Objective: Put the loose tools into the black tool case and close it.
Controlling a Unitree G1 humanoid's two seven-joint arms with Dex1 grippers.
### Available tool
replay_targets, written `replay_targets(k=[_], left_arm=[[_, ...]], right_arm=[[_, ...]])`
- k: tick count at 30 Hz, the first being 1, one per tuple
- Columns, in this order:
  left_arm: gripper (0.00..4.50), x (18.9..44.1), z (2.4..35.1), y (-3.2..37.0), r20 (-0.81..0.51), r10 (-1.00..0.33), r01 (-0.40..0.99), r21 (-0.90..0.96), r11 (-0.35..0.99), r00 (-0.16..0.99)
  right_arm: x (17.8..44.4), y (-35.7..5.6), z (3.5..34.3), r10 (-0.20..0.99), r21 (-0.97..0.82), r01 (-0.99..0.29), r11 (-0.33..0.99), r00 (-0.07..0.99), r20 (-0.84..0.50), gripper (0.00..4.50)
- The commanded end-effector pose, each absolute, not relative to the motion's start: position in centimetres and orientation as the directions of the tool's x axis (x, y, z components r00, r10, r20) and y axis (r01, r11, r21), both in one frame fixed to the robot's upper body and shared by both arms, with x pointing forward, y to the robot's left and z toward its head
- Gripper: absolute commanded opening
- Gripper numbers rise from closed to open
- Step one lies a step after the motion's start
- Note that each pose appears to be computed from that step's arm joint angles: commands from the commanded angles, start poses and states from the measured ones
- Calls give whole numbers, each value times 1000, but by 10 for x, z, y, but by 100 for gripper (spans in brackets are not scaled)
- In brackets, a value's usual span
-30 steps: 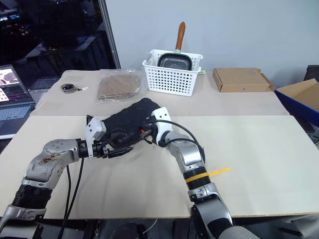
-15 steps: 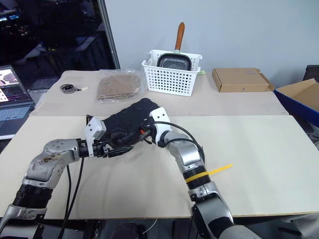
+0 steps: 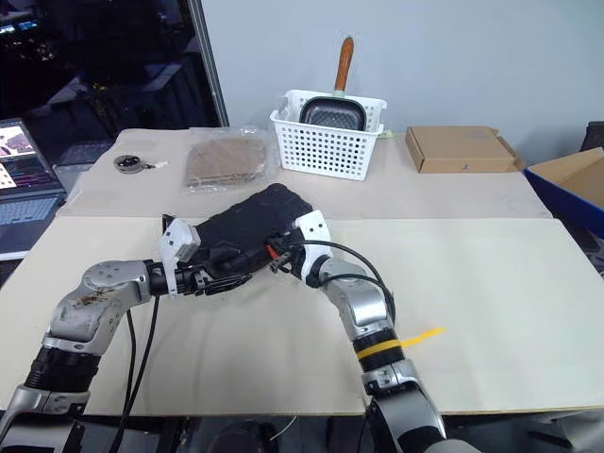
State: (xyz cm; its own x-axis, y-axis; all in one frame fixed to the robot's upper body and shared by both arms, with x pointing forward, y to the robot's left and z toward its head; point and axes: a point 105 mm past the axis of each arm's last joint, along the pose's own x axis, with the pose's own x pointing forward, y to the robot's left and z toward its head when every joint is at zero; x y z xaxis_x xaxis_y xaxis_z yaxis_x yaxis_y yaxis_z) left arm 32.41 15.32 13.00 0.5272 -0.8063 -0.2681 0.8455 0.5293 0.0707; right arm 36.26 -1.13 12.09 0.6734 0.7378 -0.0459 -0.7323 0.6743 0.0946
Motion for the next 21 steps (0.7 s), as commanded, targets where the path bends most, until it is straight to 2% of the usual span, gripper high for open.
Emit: replay_targets(k=[1, 5, 15, 18, 21], left_arm=[[387, 324, 114, 158, -316, -785, 833, 31, 552, 532], [387, 324, 113, 158, -320, -785, 834, 30, 551, 530], [387, 327, 114, 157, -323, -788, 839, 36, 542, 523], [387, 326, 113, 157, -326, -788, 839, 36, 543, 523], [387, 326, 112, 157, -324, -789, 840, 33, 542, 522]], right_arm=[[355, -25, 136, 738, 30, -738, 675, 674, -32, 3], [349, -31, 124, 739, -7, -744, 668, 665, -109, 3], [357, -10, 113, 745, -11, -756, 655, 647, -163, 3], [369, 7, 108, 734, -22, -750, 661, 652, -192, 3], [377, 22, 113, 744, 3, -754, 657, 648, -163, 3]])
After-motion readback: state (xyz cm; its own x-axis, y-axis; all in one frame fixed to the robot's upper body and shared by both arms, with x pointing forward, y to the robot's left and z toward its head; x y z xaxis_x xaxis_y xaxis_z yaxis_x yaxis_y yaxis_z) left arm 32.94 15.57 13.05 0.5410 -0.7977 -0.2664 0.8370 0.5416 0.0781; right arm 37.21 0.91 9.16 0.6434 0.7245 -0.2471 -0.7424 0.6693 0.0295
